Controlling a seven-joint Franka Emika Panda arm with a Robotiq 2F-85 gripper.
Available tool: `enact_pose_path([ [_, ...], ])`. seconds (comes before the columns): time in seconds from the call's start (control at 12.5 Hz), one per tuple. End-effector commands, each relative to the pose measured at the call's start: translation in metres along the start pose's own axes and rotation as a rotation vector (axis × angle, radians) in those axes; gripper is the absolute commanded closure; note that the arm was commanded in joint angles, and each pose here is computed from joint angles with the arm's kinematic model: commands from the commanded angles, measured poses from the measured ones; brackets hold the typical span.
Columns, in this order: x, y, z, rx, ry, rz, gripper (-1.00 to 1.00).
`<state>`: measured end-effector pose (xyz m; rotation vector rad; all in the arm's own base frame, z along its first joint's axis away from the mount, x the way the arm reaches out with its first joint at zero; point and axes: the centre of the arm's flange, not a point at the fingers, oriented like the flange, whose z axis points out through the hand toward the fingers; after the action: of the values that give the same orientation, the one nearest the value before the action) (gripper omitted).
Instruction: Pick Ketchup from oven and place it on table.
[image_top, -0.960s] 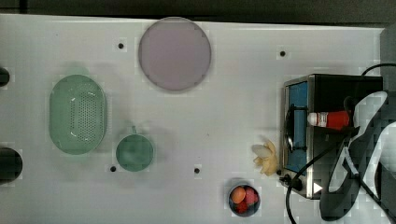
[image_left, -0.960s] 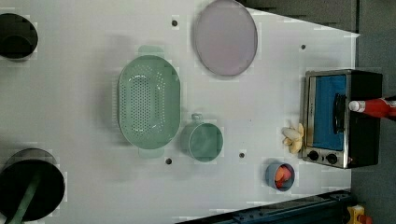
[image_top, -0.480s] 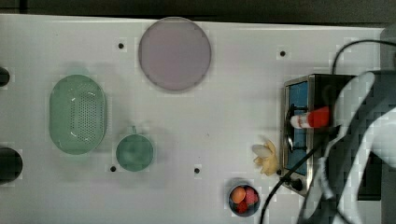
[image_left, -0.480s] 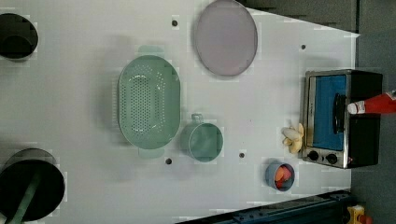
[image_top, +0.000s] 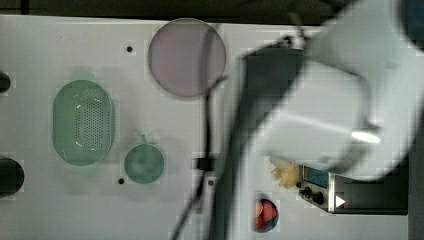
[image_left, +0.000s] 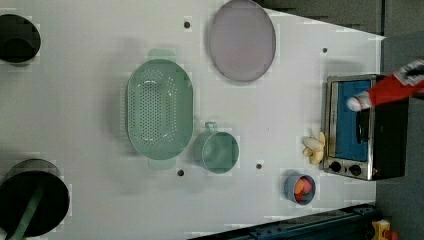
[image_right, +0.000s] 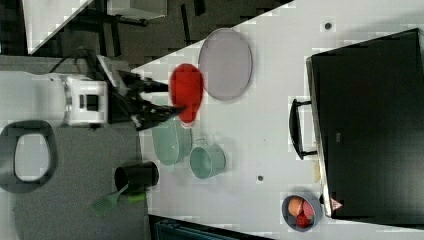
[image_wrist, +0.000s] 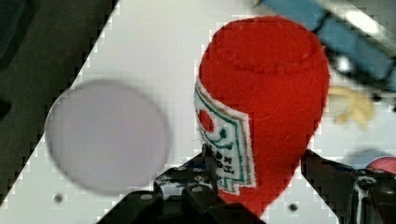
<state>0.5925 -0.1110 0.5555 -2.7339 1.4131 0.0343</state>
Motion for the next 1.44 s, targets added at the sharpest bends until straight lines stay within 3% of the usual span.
enact_pose_path([
  [0.08,-0.041,-0.037,0.043,-0.065,-0.074,-0.091,-0.24],
  [0.24,-0.068,-0.052,0.067,-0.11,-0.093,-0.072,-0.24],
  [0.48,-0.085,-0.051,0.118,-0.186,-0.087,0.052,-0.24],
  [1.04,-0.094,0.001,0.27,-0.237,-0.081,0.135,-0.24],
  [1.44,-0.098,0.015,0.359,-0.22,-0.01,0.123,-0.3],
])
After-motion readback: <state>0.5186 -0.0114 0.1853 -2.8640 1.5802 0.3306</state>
